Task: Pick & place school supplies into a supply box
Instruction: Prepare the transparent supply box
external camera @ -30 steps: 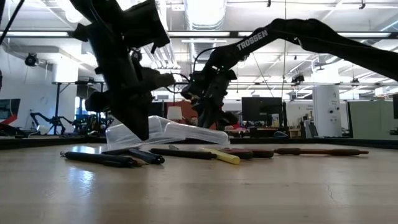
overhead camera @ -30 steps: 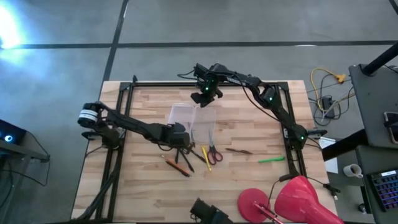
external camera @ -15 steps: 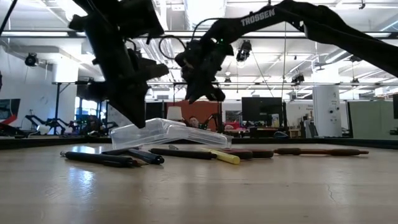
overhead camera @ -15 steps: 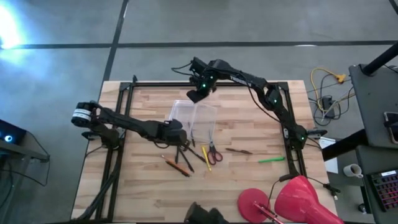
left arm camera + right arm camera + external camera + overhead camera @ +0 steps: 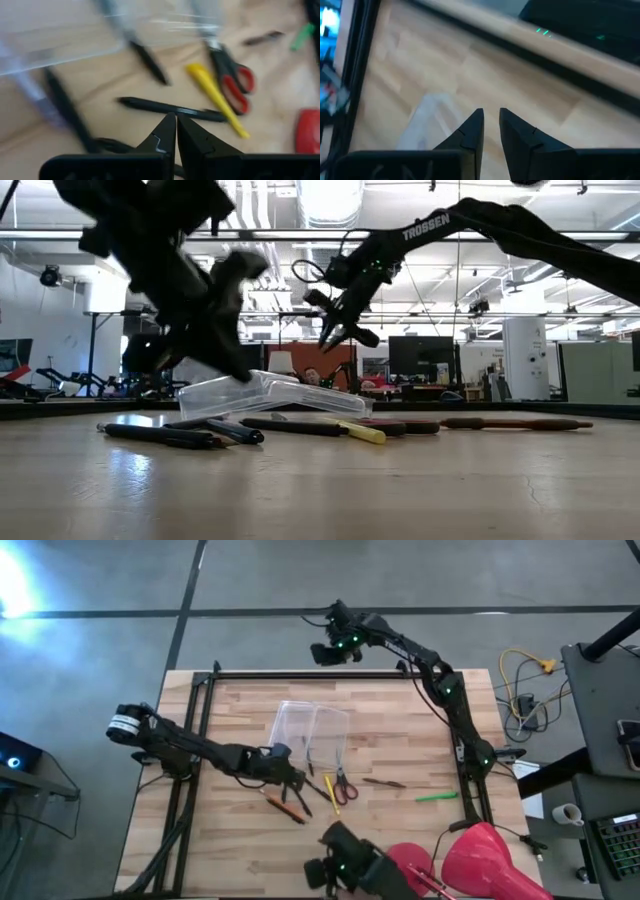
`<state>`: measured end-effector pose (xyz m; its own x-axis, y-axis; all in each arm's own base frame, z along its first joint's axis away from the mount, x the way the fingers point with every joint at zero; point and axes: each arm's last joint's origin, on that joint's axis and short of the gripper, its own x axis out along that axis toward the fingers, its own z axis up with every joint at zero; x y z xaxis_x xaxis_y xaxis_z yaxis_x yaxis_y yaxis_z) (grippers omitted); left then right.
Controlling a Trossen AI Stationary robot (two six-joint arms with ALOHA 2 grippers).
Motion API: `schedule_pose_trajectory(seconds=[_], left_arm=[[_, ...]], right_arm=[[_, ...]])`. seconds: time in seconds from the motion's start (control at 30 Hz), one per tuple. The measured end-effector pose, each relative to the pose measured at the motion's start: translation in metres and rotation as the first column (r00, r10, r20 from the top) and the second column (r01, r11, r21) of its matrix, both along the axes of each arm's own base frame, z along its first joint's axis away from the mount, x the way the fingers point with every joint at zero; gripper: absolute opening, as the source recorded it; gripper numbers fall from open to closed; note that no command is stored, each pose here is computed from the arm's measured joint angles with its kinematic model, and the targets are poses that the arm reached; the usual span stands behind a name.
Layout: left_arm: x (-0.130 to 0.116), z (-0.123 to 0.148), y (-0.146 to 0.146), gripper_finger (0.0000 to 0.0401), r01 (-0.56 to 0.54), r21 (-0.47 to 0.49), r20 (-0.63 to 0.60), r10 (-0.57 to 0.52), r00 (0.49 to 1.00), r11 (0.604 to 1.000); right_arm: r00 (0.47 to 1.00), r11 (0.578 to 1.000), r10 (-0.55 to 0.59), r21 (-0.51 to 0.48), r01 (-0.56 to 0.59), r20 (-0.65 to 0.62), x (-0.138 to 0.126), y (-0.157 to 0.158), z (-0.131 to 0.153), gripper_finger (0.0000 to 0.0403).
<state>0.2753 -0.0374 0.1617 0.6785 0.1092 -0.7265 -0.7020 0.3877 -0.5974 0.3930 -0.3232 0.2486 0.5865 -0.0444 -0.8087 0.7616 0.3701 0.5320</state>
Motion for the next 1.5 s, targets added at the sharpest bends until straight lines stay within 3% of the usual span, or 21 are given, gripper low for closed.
schedule_pose_trajectory(seconds=[0.13,0.3,0.57,0.97,1.23,1.5], left_arm=[[-0.007,-0.014,0.007,0.0000,-0.066,-0.031,-0.046,0.065,0.997,0.997],[-0.009,-0.017,0.014,0.0000,-0.109,-0.039,-0.053,0.107,0.993,0.993],[-0.006,-0.014,0.035,0.0000,-0.206,-0.009,-0.041,0.205,0.978,0.979],[-0.005,-0.011,0.075,0.0000,-0.279,0.053,-0.014,0.280,0.960,0.959],[0.005,0.004,0.089,0.0000,-0.216,0.123,0.015,0.215,0.976,0.969],[0.000,0.000,0.092,0.0000,-0.209,0.139,-0.026,0.215,0.976,0.968]], right_arm=[[0.994,0.994,-0.107,-0.003,0.107,-0.016,-0.005,-0.010,-0.006,0.0054],[0.965,0.961,-0.263,0.083,0.262,-0.008,-0.005,-0.015,-0.027,0.0054],[0.928,0.905,-0.373,0.215,0.367,-0.010,0.002,-0.007,-0.064,0.0054],[0.939,0.883,-0.339,0.326,0.337,-0.054,0.000,0.005,-0.095,0.0054],[0.955,0.856,-0.284,0.427,0.291,-0.084,-0.001,0.019,-0.115,0.0054],[0.971,0.844,-0.233,0.483,0.233,-0.062,0.001,0.021,-0.107,0.0054]])
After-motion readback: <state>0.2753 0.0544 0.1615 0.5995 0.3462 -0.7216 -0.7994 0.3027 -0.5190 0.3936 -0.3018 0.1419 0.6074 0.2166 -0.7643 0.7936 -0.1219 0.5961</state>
